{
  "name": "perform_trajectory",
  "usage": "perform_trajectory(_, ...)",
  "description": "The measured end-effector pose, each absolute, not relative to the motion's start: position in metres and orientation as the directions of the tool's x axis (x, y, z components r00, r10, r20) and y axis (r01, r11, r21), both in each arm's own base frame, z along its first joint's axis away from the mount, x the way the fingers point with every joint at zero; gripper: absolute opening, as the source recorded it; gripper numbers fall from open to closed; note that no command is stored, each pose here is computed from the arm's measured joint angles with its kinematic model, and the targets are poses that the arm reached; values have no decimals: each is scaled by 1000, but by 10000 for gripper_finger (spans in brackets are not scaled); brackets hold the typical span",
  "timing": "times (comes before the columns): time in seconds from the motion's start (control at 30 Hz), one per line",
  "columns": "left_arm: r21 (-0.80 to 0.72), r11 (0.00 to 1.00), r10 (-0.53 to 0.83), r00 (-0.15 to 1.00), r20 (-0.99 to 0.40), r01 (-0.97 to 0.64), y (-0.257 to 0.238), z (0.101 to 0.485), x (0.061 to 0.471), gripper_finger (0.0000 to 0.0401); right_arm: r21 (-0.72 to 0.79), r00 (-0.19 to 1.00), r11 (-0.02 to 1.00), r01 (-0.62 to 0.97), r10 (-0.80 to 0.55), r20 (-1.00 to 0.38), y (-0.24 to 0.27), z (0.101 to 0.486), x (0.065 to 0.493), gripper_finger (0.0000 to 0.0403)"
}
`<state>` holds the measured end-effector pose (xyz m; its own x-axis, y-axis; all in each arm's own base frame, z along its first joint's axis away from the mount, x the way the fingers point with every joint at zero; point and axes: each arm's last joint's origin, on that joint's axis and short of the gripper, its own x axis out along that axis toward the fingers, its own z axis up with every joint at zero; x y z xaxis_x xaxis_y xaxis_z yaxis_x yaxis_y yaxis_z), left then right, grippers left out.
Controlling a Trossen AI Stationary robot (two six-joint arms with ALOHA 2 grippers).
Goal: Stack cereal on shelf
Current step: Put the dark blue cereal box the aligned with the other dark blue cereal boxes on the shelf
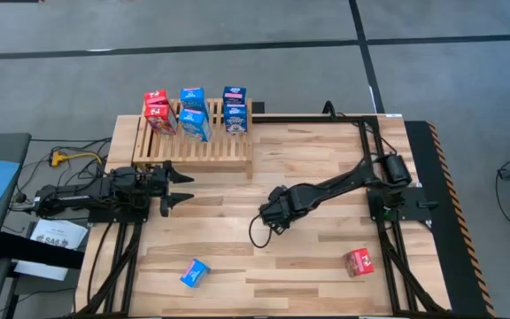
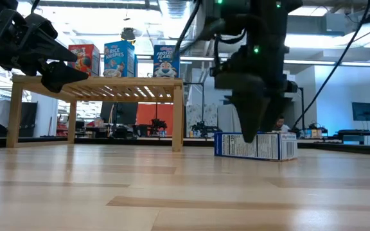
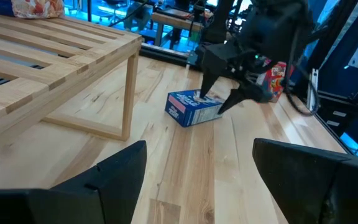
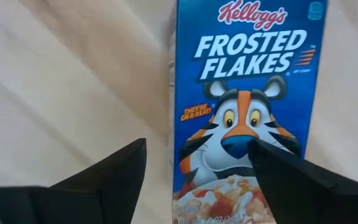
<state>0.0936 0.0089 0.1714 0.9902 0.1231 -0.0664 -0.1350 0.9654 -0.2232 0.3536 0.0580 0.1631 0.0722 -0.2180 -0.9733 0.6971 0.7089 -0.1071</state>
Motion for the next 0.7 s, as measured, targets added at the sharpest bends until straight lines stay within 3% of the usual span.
perform_trajectory(0.3,-223,965,123,990,-66,-135,9,171,94,283,-306,-81,679,667,-342,-936,64,151,368,240)
perform_trajectory(0.7,-223,965,123,990,-66,-135,9,171,94,283,-343,-118,673,655,-357,-927,66,159,382,83)
